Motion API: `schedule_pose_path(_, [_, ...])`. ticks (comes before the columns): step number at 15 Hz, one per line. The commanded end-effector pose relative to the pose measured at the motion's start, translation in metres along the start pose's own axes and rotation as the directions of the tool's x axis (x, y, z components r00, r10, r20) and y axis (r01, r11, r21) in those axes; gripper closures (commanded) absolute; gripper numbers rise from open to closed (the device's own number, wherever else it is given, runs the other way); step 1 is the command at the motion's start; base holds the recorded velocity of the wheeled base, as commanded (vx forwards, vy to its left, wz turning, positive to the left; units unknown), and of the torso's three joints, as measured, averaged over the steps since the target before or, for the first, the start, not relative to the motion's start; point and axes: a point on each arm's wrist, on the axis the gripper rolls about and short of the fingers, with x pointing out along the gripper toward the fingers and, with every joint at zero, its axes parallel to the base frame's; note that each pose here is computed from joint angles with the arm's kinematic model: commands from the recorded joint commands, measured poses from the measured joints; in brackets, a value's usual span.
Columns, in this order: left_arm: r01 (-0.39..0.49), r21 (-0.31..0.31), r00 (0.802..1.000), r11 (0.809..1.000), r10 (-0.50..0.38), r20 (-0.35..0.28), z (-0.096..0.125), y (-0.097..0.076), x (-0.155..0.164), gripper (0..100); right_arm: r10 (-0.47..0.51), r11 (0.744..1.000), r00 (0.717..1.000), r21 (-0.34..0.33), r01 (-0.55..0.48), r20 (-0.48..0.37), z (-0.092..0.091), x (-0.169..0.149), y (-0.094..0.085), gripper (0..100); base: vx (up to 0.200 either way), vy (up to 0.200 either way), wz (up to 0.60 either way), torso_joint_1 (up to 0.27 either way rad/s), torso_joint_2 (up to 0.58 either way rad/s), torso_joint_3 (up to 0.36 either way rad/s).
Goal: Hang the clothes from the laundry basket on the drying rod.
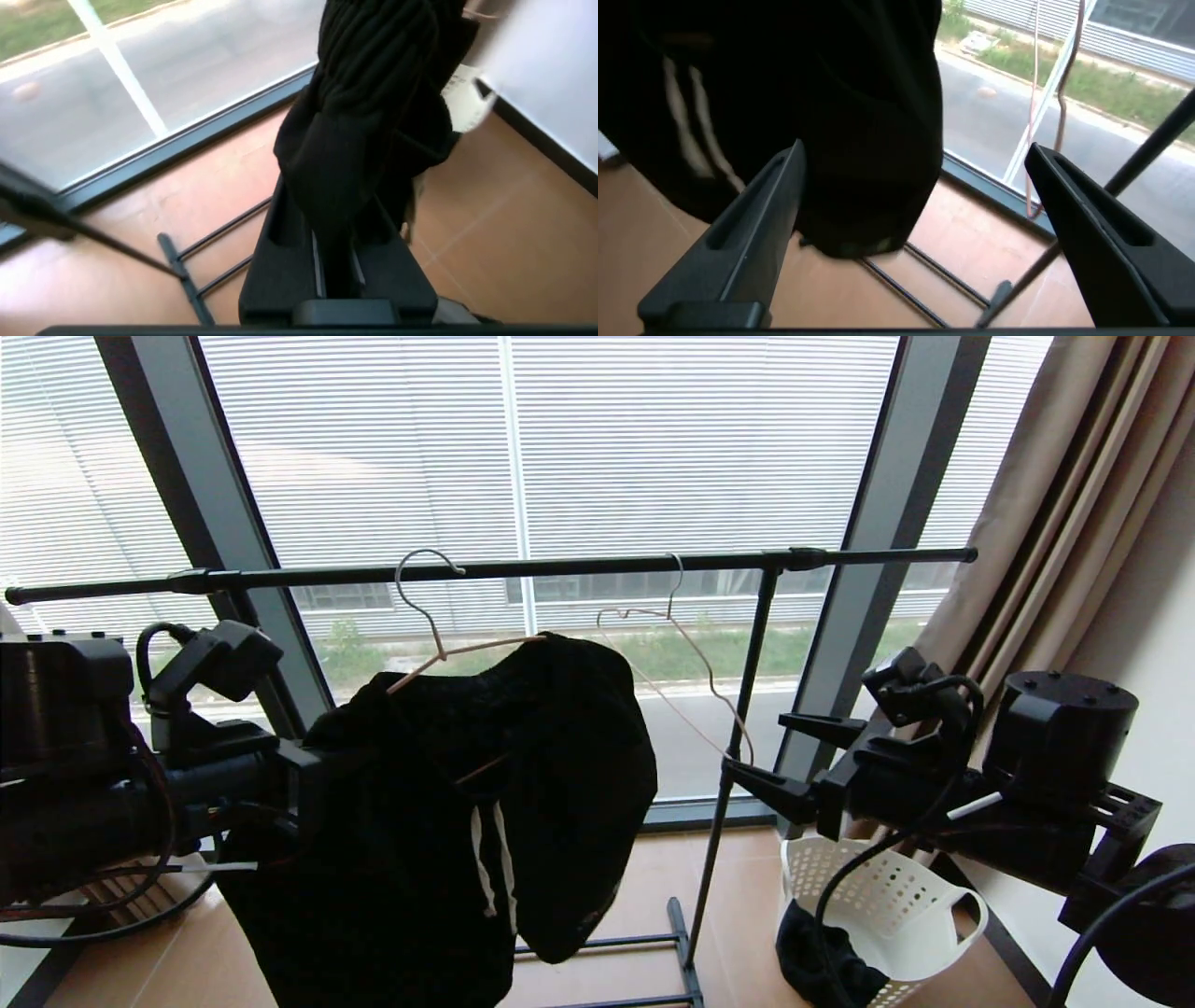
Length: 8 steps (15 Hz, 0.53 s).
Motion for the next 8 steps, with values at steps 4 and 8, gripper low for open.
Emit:
schedule_pose_path(4, [-0.093, -0.086, 0.995, 0.992, 0.088, -0.056, 0.009, -0.007, 0.052, 100, -0.016, 1.000, 0.998, -0.007, 0.016, 0.065, 0.018, 0.000, 0.004, 0, 0.000, 0.000, 0.00, 0.000, 0.00, 0.000])
schedule_pose_path(8, [-0.154, -0.126, 0.986, 0.980, 0.144, -0.085, 0.011, -0.005, 0.083, 100, -0.046, 0.999, 0.996, -0.008, 0.047, 0.073, 0.020, 0.001, 0.002, 0, 0.000, 0.000, 0.00, 0.000, 0.00, 0.000])
